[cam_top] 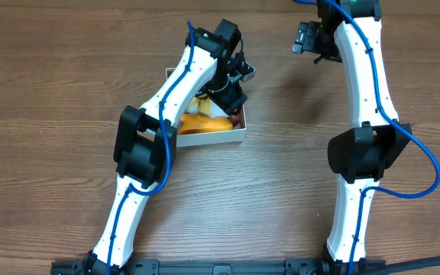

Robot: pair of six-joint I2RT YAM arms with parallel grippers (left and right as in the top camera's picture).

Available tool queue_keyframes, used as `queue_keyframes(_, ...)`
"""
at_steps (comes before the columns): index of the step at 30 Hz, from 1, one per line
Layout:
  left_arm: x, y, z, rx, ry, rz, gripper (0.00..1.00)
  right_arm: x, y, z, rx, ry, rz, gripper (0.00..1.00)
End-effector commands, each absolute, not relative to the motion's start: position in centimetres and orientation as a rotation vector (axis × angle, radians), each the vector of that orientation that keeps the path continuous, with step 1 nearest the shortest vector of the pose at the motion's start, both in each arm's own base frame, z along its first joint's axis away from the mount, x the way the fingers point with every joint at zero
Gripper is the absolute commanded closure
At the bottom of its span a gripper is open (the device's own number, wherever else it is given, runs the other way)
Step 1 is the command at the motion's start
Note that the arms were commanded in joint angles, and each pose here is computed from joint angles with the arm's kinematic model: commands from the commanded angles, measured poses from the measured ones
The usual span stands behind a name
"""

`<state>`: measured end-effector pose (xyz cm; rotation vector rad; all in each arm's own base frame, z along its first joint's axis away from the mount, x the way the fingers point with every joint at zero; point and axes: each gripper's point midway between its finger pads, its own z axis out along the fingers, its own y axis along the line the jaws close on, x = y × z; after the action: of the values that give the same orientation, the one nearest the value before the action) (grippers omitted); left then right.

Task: Pack container
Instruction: 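Carry the duck plush into the box and lower it in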

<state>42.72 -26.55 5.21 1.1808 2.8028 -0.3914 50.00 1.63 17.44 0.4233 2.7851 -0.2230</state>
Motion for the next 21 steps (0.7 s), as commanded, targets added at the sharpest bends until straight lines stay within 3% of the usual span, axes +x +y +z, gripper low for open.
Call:
queue_keyframes(1, 43.9, -26.5, 5.1, 1.172, 2.787, -0.347, 0.19, 50.3, 1.6, 18.8, 0.433, 2.743, -0.212, 0.0)
queue_keyframes(15, 44.6, -25.9, 6.5, 1.151, 2.775, -0.303, 0.19, 50.3, 1.6, 18.8, 0.433, 2.743, -0.212, 0.0)
queue_keyframes(21, 46.3, -26.0, 9.2, 1.095, 2.711, -0.248, 0.18, 50.3, 1.6, 18.8, 0.433, 2.743, -0.212, 0.0)
